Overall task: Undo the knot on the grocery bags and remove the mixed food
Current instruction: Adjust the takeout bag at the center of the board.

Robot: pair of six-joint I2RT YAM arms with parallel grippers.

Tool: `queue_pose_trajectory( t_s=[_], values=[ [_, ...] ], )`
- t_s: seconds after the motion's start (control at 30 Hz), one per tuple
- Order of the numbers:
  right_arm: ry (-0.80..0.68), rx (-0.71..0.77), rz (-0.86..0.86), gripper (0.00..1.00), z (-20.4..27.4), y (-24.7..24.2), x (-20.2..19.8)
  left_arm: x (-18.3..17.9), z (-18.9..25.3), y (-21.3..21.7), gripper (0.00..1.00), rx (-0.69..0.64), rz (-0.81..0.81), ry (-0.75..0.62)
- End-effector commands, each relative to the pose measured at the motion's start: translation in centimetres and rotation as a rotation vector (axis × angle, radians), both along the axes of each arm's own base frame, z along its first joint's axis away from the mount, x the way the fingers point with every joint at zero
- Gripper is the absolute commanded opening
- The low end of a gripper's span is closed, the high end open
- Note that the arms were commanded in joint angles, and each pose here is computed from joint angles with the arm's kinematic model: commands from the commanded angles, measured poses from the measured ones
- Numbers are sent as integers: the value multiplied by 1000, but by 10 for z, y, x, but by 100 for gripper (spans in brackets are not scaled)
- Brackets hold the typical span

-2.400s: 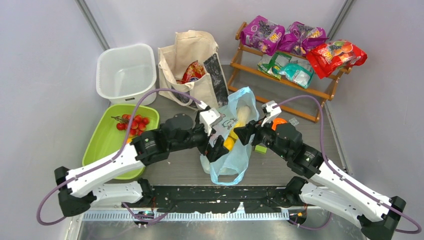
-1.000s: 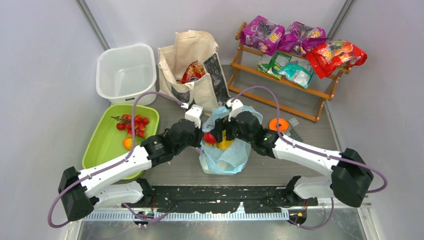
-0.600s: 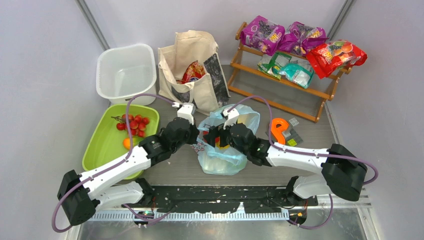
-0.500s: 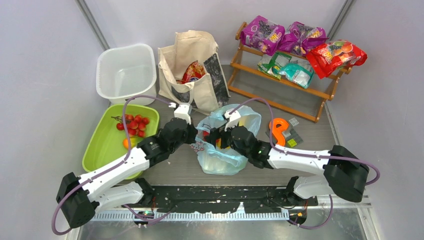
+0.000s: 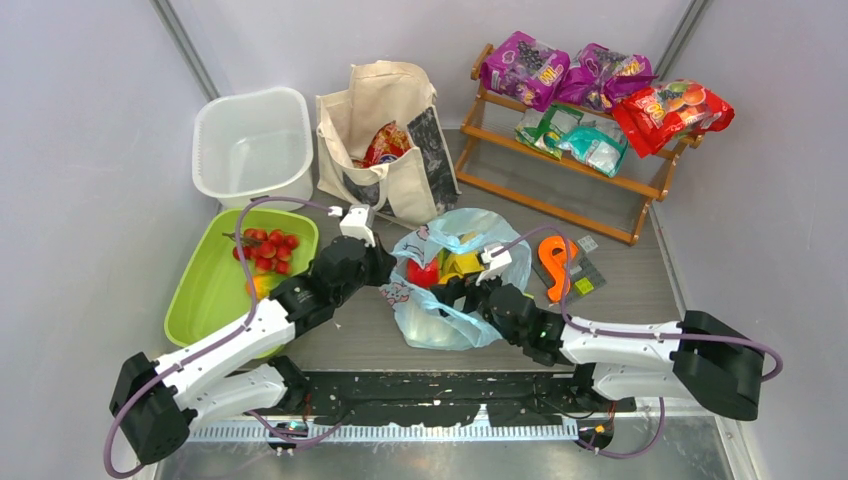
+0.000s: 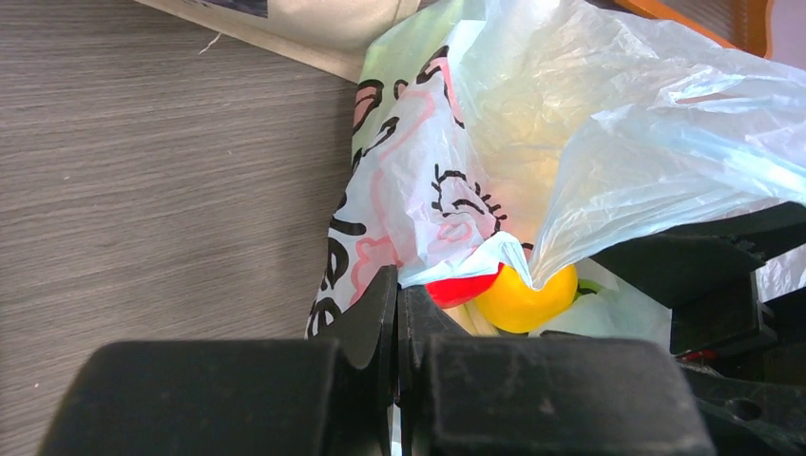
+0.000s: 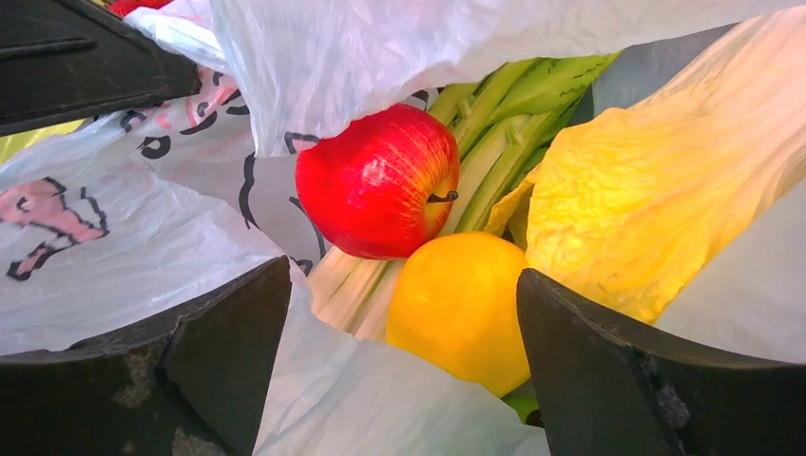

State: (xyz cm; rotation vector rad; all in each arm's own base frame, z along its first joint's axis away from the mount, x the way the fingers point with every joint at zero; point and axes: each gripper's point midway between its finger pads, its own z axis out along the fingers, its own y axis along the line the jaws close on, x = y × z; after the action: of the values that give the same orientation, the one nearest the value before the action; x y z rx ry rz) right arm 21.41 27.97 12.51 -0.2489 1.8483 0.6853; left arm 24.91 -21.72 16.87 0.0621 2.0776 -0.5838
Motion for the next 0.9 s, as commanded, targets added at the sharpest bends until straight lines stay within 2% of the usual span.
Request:
queue_pose_trajectory(
  t_s=[0.0, 0.13, 0.27, 0.3, 0.37, 0.47, 0.6, 0.7, 0.8, 0.87],
  values=[
    [-112, 132, 20, 96, 40, 4, -1, 6, 23, -7, 4, -93, -18, -59],
    [-145, 107, 56, 96, 57, 4, -5, -2, 43, -25, 35, -75, -195, -163],
    [-158, 106, 46, 96, 62, -6, -8, -6, 73, -37, 70, -21, -345, -285],
    [-151, 113, 44, 97, 61, -6, -9, -7, 79, -40, 77, -8, -377, -305],
    [-143, 128, 41, 99, 59, -8, -10, -6, 86, -46, 84, 17, -420, -337],
    [-129, 138, 39, 100, 53, -9, -12, -4, 95, -57, 88, 28, -476, -362],
    [-126, 142, 36, 97, 51, -9, -13, -1, 104, -77, 90, -22, -526, -364],
    [-127, 142, 35, 96, 51, -8, -12, 12, 101, -86, 92, -12, -503, -332],
    [-126, 136, 33, 96, 50, -7, -12, 19, 88, -92, 90, 9, -493, -264],
    [-128, 130, 29, 95, 50, -7, -10, 20, 84, -98, 83, 0, -509, -237]
  ],
)
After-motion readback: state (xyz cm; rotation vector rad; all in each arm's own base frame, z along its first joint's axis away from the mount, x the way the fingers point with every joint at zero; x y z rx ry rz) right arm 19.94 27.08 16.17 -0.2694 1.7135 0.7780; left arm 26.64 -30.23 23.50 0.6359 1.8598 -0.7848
